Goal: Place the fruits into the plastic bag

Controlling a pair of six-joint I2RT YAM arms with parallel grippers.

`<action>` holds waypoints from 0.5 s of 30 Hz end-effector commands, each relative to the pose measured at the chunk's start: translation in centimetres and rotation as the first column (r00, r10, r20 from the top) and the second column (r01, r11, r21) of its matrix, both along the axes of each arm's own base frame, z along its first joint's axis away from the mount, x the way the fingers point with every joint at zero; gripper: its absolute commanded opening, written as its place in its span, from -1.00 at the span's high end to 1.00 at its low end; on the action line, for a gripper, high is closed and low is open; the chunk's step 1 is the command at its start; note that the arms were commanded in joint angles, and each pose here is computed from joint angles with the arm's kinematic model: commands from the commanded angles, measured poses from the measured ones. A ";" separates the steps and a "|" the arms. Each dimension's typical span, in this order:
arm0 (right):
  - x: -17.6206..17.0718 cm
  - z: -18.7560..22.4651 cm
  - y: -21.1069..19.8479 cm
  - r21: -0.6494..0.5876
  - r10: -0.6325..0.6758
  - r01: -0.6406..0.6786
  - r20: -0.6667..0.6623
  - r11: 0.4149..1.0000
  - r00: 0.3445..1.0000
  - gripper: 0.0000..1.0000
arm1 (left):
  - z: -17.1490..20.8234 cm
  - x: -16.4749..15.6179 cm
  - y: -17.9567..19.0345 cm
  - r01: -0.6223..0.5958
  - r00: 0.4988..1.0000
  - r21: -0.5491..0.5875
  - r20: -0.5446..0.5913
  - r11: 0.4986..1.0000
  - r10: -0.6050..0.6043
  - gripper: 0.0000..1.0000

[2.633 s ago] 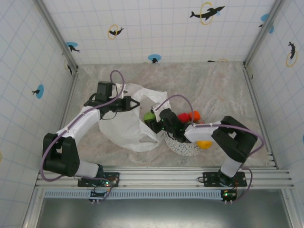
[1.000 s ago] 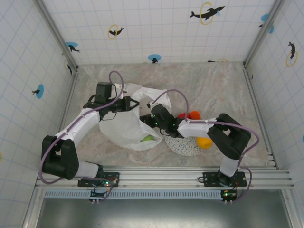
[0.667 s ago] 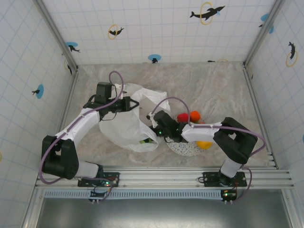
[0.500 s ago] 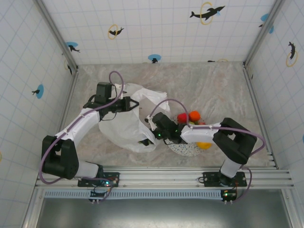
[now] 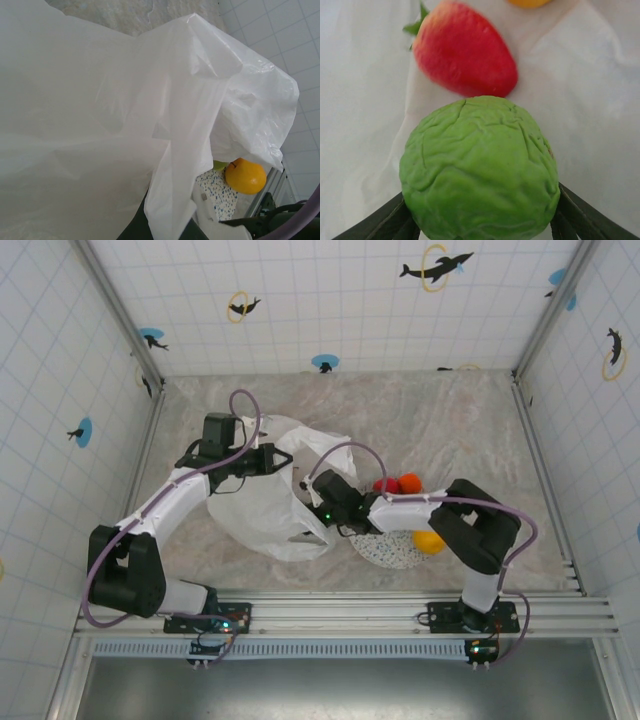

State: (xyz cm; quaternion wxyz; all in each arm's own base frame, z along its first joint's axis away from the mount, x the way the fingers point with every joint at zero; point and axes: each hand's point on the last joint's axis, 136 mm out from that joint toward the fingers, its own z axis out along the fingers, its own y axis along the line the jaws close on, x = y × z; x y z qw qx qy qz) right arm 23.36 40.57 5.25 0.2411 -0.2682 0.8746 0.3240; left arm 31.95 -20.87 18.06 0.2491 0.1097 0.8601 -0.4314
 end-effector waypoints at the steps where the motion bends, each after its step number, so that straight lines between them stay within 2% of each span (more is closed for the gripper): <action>1: 4.4 2.0 1.5 0.096 -0.126 0.120 0.060 0.988 0.990 -0.26 | 1.5 0.1 0.0 -0.002 1.000 -0.017 0.023 1.000 0.003 1.00; 7: 9.3 2.7 3.9 0.172 -0.247 0.229 0.091 0.958 0.965 -0.26 | 1.4 0.1 0.0 -0.001 1.000 -0.021 0.021 1.000 0.001 1.00; 15: 12.7 2.0 4.6 0.240 -0.376 0.343 0.108 0.908 0.920 -0.41 | 1.5 0.1 -0.1 0.001 1.000 -0.029 0.017 1.000 -0.001 1.00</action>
